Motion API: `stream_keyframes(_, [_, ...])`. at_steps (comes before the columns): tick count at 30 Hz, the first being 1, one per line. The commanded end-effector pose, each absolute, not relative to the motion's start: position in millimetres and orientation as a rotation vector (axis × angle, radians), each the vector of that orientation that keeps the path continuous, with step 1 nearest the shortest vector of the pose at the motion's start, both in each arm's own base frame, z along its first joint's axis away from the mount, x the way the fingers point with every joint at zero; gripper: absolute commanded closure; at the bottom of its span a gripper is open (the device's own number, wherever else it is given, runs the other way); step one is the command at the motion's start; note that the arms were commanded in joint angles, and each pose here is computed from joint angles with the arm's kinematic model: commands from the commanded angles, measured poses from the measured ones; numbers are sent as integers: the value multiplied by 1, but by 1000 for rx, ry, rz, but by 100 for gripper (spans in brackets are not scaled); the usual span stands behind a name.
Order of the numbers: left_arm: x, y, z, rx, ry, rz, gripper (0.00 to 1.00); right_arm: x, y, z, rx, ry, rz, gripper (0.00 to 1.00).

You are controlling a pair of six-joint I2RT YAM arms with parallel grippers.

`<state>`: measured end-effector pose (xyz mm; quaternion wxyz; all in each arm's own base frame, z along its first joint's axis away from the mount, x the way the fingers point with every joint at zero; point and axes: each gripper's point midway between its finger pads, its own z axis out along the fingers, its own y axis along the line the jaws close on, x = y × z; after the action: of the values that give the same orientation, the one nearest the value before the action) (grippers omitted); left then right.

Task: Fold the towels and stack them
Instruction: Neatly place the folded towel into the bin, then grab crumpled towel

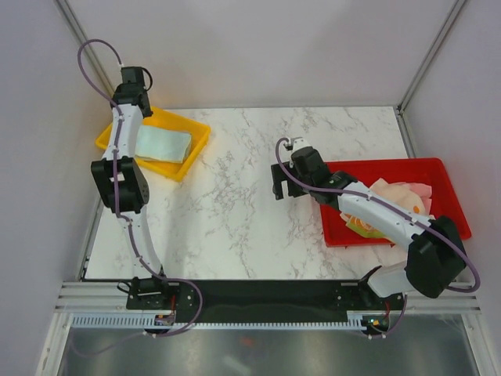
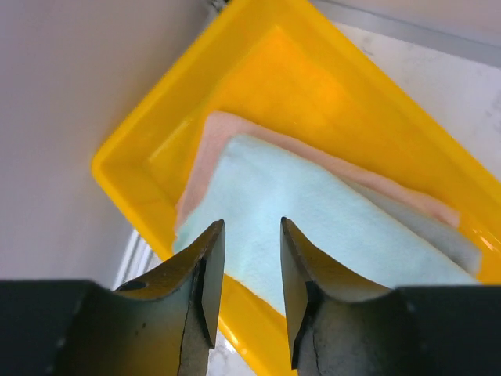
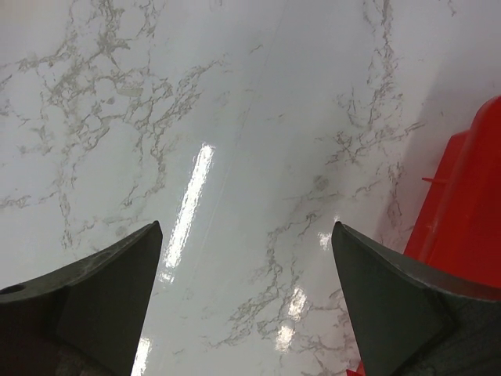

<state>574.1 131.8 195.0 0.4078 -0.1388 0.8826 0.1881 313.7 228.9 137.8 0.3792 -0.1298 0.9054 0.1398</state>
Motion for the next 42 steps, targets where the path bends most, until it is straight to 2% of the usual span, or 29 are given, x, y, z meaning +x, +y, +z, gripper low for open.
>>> stream_keyframes(1, [564,87,209,-340,2211,270,61,326,220,178,-204,2233,340,2])
stream_keyframes(2, [558,79,207,-348,2221,242,60,329,217,183,-147,2229,340,2])
stream_keyframes(5, [530,8,203,-278,2282,-85,61,351,190,209,26,2185,263,2])
stream_keyframes(9, [479,-94,223,-76,2272,-363,60,375,86,217,434,2167,-13,2])
stream_keyframes(10, [461,-132,229,11,2271,-423,60,369,58,216,515,2155,-134,2])
stream_keyframes(13, [404,-200,246,243,2239,-582,54,356,2,210,713,2121,-248,2])
stream_keyframes(17, [335,-248,257,427,2219,-817,52,328,-60,173,849,2171,-421,2])
stream_keyframes(21, [294,-257,270,489,2182,-922,50,291,-125,131,1088,2196,-515,7])
stream_keyframes(26, [272,-239,267,481,2169,-883,48,252,-156,94,1251,2224,-540,11])
stream_keyframes(34, [259,-233,263,459,2185,-893,48,236,-178,124,1250,2119,-614,13])
stream_keyframes(42, [250,-228,270,395,2183,-909,47,222,-178,104,1344,2119,-565,11])
